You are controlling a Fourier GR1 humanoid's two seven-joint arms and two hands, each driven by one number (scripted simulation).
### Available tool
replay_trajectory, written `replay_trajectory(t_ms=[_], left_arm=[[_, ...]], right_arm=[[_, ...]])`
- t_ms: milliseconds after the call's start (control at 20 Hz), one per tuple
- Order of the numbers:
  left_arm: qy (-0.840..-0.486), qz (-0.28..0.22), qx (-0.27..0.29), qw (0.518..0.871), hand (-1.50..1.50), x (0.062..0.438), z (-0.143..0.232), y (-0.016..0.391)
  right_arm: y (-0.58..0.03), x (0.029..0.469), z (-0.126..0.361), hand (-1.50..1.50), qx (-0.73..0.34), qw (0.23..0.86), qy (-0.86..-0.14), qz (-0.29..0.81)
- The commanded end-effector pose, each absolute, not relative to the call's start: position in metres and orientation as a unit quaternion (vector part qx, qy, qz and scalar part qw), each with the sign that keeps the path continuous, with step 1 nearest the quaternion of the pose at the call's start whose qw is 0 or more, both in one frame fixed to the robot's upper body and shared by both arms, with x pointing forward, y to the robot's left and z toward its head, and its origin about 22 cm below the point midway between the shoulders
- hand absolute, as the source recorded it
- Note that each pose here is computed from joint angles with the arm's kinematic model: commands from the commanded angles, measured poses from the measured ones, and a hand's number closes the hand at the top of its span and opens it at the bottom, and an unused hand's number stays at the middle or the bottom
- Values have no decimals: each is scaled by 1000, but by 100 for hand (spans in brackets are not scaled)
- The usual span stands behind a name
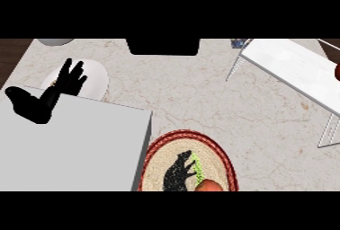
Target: Pick the bell pepper from the placemat and place it in the tiered shelf
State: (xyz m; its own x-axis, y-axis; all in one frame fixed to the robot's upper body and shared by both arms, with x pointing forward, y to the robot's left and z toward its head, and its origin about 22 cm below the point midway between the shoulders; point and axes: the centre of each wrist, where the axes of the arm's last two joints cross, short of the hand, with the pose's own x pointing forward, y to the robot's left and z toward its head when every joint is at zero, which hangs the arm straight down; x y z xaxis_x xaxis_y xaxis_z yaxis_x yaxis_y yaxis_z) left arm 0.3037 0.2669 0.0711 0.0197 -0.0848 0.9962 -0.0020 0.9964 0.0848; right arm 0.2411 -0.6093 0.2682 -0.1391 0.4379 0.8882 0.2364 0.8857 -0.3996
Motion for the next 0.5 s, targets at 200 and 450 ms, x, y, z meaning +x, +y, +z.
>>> replay_trajectory(t_ms=[200,450], left_arm=[[-697,-24,40,716,0,297,68,281],[-692,-16,39,721,0,300,69,283]], right_arm=[[-630,203,270,-150,-156,584,-788,114],[-630,196,277,-150,-153,563,-797,156]])
